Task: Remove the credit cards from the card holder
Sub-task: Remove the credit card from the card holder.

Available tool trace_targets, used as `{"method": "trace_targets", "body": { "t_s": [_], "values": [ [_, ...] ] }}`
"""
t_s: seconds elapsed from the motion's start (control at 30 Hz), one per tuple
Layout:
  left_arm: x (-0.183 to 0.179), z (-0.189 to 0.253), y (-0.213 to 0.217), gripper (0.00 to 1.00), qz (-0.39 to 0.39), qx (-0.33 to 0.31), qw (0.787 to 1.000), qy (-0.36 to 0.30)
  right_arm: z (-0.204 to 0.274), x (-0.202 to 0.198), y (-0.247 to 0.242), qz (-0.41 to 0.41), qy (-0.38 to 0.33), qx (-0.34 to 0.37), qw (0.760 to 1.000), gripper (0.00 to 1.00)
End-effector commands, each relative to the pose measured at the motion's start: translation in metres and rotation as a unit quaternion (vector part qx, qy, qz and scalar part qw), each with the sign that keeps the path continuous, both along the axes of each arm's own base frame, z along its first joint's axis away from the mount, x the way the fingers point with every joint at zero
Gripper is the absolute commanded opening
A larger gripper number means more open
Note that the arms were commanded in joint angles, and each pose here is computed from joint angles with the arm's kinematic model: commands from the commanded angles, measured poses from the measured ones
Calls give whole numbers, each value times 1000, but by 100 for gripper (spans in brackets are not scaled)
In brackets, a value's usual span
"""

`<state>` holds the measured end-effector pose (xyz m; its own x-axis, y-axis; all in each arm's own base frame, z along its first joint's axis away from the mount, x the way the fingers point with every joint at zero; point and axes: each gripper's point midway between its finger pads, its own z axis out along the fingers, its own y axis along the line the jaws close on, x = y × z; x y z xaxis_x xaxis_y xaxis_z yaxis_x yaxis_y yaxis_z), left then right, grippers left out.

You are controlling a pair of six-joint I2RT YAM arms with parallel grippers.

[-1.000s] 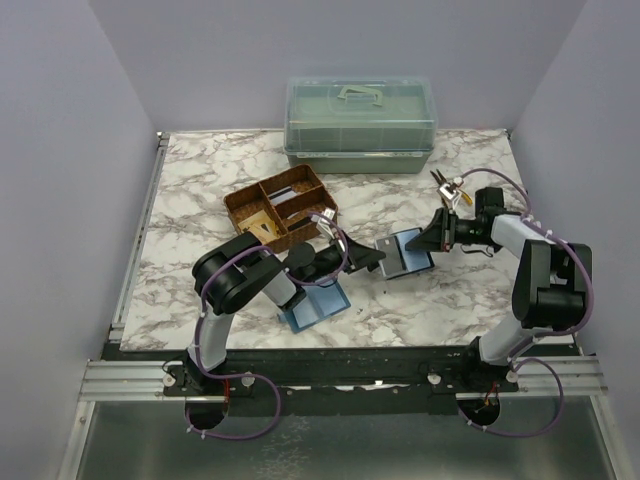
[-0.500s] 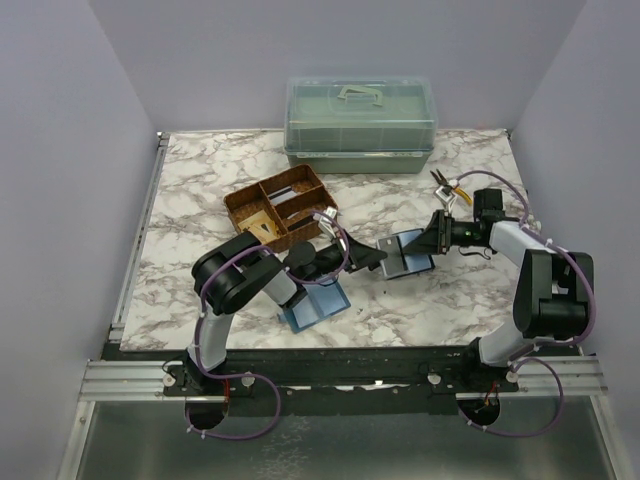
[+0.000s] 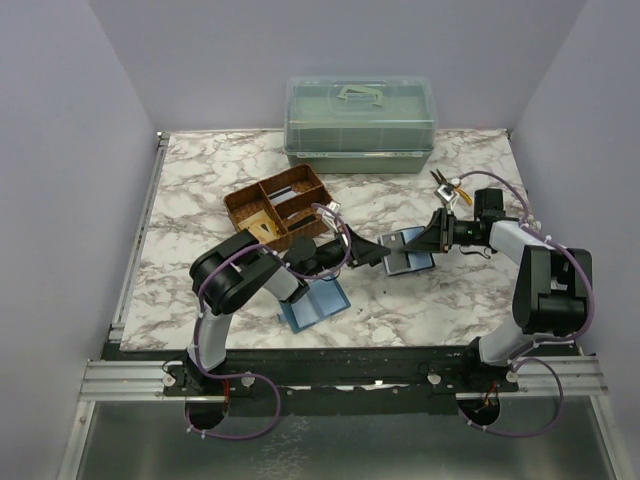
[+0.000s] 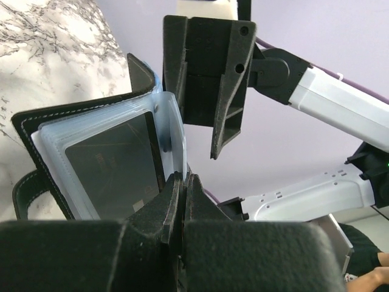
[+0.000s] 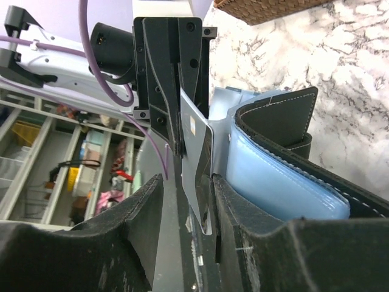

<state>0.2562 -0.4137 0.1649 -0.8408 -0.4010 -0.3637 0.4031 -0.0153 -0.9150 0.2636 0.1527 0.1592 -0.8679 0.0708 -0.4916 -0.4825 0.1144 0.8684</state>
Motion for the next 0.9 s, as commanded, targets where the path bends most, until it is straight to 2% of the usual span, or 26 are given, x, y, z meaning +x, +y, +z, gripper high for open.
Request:
{"method": "trace_targets", "body": {
  "t_s": [0.0,0.23,0.33,0.4,0.47,0.53,0.57,0.63,0.7,0.8,0.87],
  "values": [
    [-13,69,-1,0,-21,-86,992,-86,5,-9,6,27,36,45,998,38],
    [-10,66,-6,0,-22,-76,994,-80,12,-11,5,32,29,55,998,18],
    [-9,64,-8,0,-20,-68,994,-77,10,-10,5,32,33,56,997,16],
    [-10,61,-12,0,-20,-53,995,-79,10,-10,5,33,35,58,997,20],
    [-10,60,-15,1,-18,-41,996,-80,10,-10,5,33,35,59,997,36],
    [-9,57,-16,1,-14,-30,996,-77,10,-10,5,34,35,60,997,38],
    [-8,56,-15,1,-11,-27,997,-76,10,-10,5,34,35,60,997,32],
    [-8,52,-16,1,-8,-18,997,-73,10,-8,5,34,36,60,997,13],
    [-8,51,-17,1,-7,-12,997,-72,11,-8,5,36,38,65,996,3],
    [-8,47,-19,1,-5,-1,997,-71,13,-8,5,37,33,67,997,0],
    [-8,46,-18,5,-3,3,998,-70,16,-7,5,35,20,64,997,0]
  ]
}}
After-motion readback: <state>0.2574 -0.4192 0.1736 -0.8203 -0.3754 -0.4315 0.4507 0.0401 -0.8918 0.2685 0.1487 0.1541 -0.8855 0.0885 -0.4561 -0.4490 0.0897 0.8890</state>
